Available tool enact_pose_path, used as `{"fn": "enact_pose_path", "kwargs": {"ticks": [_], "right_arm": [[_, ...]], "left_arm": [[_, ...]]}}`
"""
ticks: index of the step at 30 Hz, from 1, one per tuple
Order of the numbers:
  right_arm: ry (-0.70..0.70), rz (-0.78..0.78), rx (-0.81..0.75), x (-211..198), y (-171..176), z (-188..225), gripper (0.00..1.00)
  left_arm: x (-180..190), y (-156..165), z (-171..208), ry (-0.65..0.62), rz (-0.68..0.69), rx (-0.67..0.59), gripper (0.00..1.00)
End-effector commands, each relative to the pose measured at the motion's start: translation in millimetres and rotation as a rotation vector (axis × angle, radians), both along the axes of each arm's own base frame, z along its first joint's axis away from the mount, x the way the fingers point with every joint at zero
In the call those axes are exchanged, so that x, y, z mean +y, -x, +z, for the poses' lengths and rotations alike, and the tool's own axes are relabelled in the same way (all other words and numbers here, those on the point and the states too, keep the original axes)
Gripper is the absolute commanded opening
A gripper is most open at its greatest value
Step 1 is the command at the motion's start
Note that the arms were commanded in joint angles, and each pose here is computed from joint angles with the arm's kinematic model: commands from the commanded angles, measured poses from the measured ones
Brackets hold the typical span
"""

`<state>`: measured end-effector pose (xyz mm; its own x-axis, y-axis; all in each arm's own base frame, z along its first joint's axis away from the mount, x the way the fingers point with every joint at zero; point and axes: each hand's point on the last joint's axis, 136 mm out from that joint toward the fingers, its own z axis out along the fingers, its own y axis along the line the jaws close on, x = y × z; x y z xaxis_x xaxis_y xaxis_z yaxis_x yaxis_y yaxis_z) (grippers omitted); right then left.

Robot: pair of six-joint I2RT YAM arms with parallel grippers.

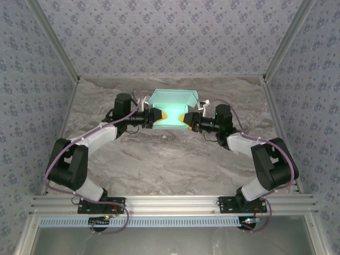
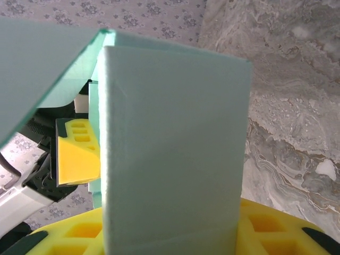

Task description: Fold the paper box

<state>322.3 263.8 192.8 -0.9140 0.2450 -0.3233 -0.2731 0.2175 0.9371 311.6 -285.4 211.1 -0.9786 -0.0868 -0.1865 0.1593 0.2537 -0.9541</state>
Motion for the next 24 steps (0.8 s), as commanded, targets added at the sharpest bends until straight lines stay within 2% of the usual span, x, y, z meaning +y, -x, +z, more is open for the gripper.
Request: {"fn": "enact_pose_path", "kwargs": {"ticks": [1, 4, 8, 15, 24], "right_arm": [[-0.002, 0.031, -0.044, 8.0, 6.8, 11.6, 0.43], [-0.054, -0.002, -0.069, -1.4, 4.9, 25.3, 0.58], [-0.116, -0.087, -0.068, -25.4, -3.3, 36.5, 0.65], [-0.176, -0.202, -0.073, -56.3, -20.2, 46.0, 0.66], [-0.18, -0.193, -0.063, -48.2, -22.4, 38.1, 0.64]], "left_arm": [[-10.2, 3.0, 16.9, 0.024, -0.048, -0.063, 0.4], [-9.7, 3.1, 14.8, 0.022, -0.048, -0.059, 0.4], [-9.1, 2.9, 14.7, 0.023, -0.051, -0.059, 0.4], [-9.8, 3.7, 16.1, 0.031, -0.06, -0.05, 0.41], [-12.2, 3.5, 26.2, 0.085, -0.057, -0.037, 0.41]]}}
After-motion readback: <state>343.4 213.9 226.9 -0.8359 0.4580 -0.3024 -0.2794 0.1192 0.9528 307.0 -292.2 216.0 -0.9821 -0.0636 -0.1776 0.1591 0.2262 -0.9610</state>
